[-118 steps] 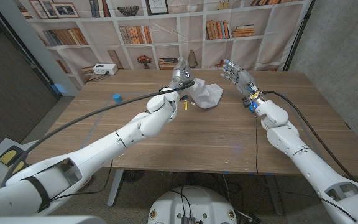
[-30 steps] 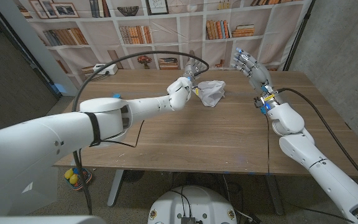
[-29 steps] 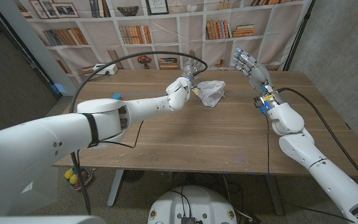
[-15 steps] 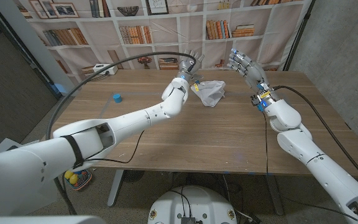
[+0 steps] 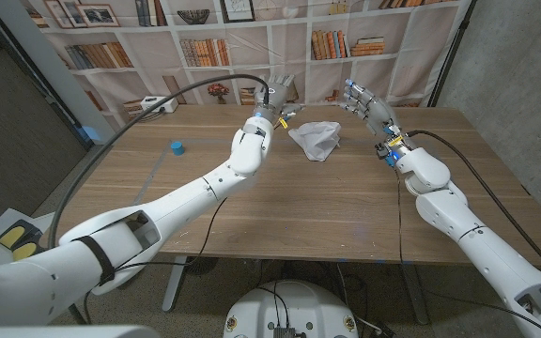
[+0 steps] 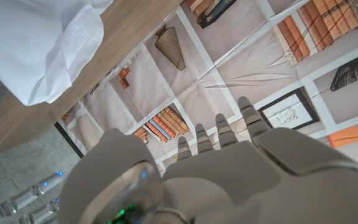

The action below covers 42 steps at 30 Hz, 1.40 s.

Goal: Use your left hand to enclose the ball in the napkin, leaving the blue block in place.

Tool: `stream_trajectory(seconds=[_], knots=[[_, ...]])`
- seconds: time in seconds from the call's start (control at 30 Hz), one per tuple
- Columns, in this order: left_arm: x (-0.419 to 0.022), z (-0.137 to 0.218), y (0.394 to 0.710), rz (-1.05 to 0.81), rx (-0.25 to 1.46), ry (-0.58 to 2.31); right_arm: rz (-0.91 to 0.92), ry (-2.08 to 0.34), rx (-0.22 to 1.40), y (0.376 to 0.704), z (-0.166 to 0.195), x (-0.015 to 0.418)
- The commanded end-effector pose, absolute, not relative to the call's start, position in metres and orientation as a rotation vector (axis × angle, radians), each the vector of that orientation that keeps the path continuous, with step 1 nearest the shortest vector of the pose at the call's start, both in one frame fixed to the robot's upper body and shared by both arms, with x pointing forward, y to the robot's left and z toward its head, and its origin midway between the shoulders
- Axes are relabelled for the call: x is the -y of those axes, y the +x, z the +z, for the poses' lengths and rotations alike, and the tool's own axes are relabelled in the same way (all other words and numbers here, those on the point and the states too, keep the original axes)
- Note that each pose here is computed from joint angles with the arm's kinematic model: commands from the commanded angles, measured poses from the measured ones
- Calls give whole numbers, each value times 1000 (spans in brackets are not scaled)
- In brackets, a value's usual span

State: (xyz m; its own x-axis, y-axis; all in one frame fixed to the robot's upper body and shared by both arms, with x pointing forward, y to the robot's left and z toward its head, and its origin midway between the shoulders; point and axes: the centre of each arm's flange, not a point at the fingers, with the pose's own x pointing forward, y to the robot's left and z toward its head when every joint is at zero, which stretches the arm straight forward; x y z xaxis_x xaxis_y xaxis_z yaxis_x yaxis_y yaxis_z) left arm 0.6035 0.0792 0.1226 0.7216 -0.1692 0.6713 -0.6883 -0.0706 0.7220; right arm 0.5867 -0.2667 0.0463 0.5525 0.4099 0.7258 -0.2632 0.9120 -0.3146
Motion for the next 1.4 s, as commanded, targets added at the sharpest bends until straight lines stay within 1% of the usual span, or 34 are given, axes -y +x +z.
stream_trajectory(seconds=[0.03, 0.2, 0.3, 0.73, 1.1, 1.27, 1.4], knots=[[-124, 115, 588, 299, 660, 1292, 399, -168, 841, 603, 42, 264], [-136, 111, 582, 249, 659, 1219, 396, -157, 831, 607, 40, 260], [-145, 108, 578, 176, 669, 1131, 395, -154, 826, 609, 38, 258], [-176, 101, 567, -15, 711, 854, 370, -114, 814, 611, 32, 250], [-209, 93, 571, -126, 737, 690, 290, -67, 807, 608, 27, 246], [-227, 91, 577, -182, 743, 615, 258, -65, 794, 608, 27, 246], [-240, 90, 584, -213, 738, 578, 197, -72, 772, 605, 25, 249]])
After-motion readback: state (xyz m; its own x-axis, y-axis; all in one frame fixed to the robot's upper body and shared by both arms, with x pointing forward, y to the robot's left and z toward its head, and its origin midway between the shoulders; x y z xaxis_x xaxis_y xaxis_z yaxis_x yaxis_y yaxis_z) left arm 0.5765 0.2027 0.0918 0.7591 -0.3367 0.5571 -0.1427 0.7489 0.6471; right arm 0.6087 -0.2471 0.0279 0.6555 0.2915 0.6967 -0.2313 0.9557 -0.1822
